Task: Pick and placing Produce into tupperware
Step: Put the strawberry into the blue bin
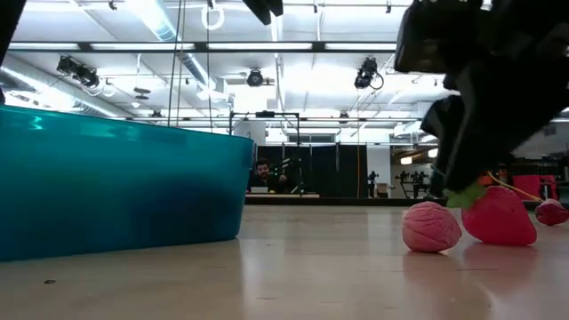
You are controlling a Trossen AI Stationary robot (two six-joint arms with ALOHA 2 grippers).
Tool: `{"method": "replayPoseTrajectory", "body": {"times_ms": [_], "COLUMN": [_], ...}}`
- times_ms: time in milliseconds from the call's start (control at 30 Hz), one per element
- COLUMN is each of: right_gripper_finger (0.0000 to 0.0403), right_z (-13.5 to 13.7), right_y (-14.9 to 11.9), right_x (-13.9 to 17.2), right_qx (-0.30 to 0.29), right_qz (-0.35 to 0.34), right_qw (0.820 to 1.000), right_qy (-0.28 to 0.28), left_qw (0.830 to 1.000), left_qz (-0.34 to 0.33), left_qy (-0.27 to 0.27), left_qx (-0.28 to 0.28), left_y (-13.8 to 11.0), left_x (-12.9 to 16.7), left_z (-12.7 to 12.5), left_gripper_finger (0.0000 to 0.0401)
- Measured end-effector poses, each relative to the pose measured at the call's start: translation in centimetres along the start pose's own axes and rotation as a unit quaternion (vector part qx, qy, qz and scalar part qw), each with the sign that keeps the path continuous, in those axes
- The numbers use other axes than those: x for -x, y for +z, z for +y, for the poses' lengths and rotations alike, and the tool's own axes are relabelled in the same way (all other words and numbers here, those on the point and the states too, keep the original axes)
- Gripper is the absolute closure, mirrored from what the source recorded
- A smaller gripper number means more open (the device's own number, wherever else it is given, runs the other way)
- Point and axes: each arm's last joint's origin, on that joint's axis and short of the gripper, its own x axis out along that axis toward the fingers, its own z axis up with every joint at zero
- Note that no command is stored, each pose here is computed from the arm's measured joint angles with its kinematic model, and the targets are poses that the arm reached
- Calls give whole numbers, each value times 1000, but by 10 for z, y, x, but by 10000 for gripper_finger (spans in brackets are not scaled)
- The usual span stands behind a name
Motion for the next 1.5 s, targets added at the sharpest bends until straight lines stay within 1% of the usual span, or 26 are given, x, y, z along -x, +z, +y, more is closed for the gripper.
{"method": "replayPoseTrajectory", "body": {"times_ms": [67,167,267,367,400,500,600,733,833,900,967,1033,1133,1200,1333,1400,1500], "right_gripper_finger": [239,272,321,382,391,391,398,399,399,400,400,401,401,401,402,402,400], "right_z": [1,2,1,1,1,2,7,16,14,11,7,7,16,23,33,35,34], "right_y": [-3,-5,-4,-2,-2,2,15,48,76,93,108,120,133,139,145,145,147], "right_x": [-3,-4,-3,-2,-2,-2,-1,8,16,18,12,-1,-23,-37,-65,-73,-83], "right_qx": [3,6,9,7,9,4,19,45,63,68,74,84,106,114,134,139,144], "right_qz": [7,8,-11,-25,-26,-44,-90,-188,-254,-282,-286,-280,-267,-263,-240,-221,-210], "right_qw": [1000,1000,1000,999,999,999,996,980,964,956,954,955,954,954,957,962,964], "right_qy": [-4,-9,-26,-31,-34,-29,-4,41,50,45,42,59,88,89,88,84,75], "left_qw": [1000,1000,1000,1000,1000,1000,1000,997,991,986,982,979,978,977,978,979,979], "left_qz": [-1,-1,0,0,0,-2,-12,-48,-97,-127,-151,-163,-174,-179,-173,-171,-168], "left_qy": [-1,-1,-1,-1,-1,1,14,56,87,96,90,85,84,83,86,86,87], "left_qx": [-1,-1,-1,-3,-8,-26,-20,-2,30,53,75,85,76,78,75,73,70], "left_y": [0,0,0,0,0,-1,0,0,2,2,4,4,6,6,6,5,5], "left_x": [1,1,1,1,1,2,6,28,52,68,80,89,97,99,97,96,95], "left_z": [-1,-2,-2,-2,-2,0,7,27,46,58,66,71,76,77,78,77,77], "left_gripper_finger": [110,110,110,110,110,110,110,110,110,110,110,110,110,110,110,110,110]}}
